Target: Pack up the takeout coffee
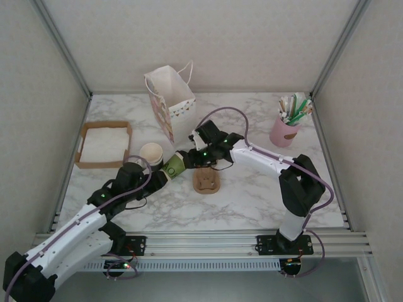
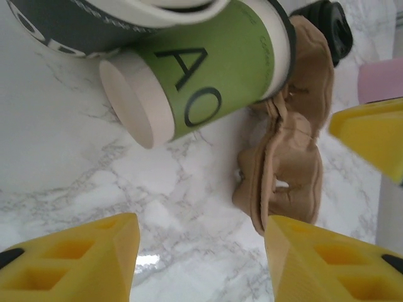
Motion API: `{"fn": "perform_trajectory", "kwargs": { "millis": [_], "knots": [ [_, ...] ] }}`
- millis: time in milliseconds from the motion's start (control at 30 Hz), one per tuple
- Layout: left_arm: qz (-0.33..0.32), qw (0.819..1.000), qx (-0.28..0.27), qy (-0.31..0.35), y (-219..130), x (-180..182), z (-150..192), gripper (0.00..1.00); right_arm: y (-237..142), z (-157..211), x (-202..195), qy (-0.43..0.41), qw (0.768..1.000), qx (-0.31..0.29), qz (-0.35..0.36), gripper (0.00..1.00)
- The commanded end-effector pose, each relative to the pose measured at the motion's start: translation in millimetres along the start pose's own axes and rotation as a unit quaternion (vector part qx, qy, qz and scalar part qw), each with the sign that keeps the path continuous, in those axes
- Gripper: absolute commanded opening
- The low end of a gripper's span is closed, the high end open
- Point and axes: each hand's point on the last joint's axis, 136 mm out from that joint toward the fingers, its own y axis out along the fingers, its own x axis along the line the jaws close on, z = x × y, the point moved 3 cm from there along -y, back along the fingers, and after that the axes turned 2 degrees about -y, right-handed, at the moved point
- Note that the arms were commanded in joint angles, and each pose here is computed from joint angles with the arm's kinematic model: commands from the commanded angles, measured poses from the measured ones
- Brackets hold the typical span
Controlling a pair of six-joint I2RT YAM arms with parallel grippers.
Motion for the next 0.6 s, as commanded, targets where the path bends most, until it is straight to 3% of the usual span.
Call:
{"fn": "perform_trajectory", "kwargs": {
  "millis": [0, 233, 567],
  "knots": [
    [-0.013, 0.998, -0.060, 0.009, 2, -1, -21, 0.56, 2, -31, -10, -0.046, 0.998, -0.046, 0.028, 0.43],
    [-0.006, 0.997, -0.074, 0.004, 13, 6, -20, 0.57, 25, -59, -28, -0.067, 0.996, -0.065, 0.013, 0.47],
    [-0.007, 0.998, -0.060, 0.004, 33, 16, -13, 0.58, 57, -62, -31, -0.071, 0.996, -0.045, -0.015, 0.49]
  ]
}}
